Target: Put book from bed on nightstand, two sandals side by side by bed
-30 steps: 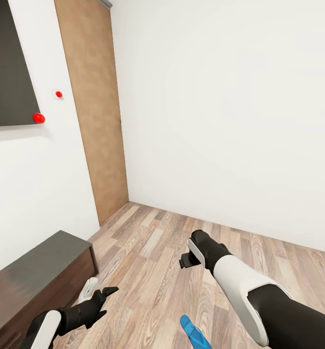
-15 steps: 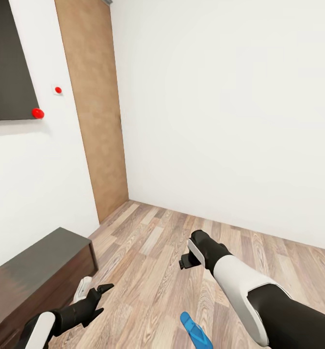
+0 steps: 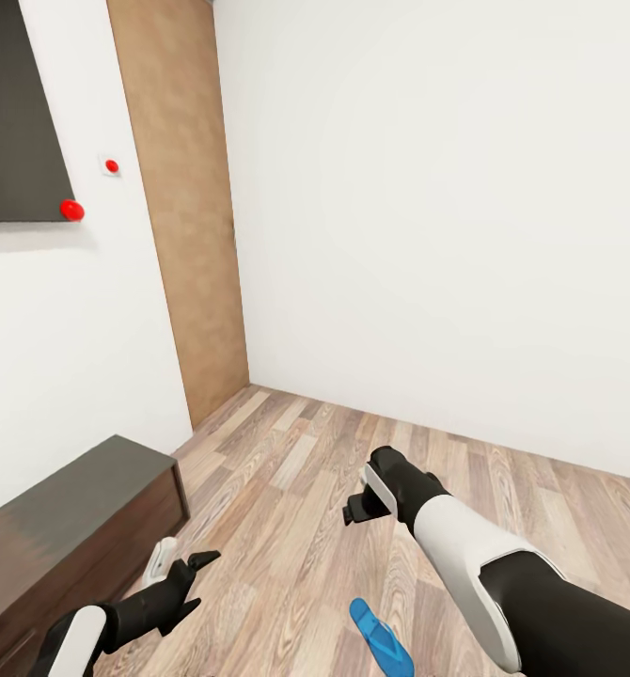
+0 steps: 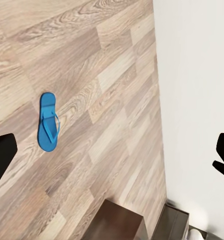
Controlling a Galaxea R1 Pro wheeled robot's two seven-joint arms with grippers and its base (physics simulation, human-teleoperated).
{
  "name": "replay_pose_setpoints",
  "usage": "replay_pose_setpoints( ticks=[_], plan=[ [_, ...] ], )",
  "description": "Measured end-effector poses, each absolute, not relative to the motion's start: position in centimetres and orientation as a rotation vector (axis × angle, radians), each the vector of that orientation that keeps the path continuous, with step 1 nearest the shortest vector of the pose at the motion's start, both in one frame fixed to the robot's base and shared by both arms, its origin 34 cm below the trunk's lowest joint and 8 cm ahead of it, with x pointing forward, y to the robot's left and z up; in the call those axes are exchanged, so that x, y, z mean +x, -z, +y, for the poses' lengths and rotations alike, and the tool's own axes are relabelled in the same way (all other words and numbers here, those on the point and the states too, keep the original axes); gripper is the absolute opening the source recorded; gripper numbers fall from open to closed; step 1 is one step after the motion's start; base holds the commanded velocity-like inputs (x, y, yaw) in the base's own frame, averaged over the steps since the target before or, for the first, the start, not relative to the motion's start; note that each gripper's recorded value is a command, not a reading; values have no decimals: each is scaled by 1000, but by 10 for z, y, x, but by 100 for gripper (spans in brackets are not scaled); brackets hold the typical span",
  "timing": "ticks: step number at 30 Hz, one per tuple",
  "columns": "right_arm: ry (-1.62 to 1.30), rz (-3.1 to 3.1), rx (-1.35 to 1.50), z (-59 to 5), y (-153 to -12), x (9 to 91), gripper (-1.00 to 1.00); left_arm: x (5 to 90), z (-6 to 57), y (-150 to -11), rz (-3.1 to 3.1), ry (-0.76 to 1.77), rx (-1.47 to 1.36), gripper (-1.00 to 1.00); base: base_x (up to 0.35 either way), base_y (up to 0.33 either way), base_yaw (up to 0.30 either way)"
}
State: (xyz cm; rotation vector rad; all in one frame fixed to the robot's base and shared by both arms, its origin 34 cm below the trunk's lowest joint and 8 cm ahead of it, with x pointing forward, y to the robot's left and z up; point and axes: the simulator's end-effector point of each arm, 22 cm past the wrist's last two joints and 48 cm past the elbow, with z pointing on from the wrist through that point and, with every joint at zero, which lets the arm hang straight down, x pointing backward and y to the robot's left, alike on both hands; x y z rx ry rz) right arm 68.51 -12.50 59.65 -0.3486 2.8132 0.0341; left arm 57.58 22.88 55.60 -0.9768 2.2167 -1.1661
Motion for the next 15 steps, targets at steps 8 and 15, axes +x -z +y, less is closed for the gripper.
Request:
replay_pose_setpoints(
  ticks=[8,15],
  plan=[
    [-38,2805,-350,-124,-580,683,100,572,227,-540,2219,1173,-973,100,0,0,0],
    [-35,2800,-352,-124,-566,681,100,567,223,-527,2231,1191,-966,100,0,0,0]
  ],
)
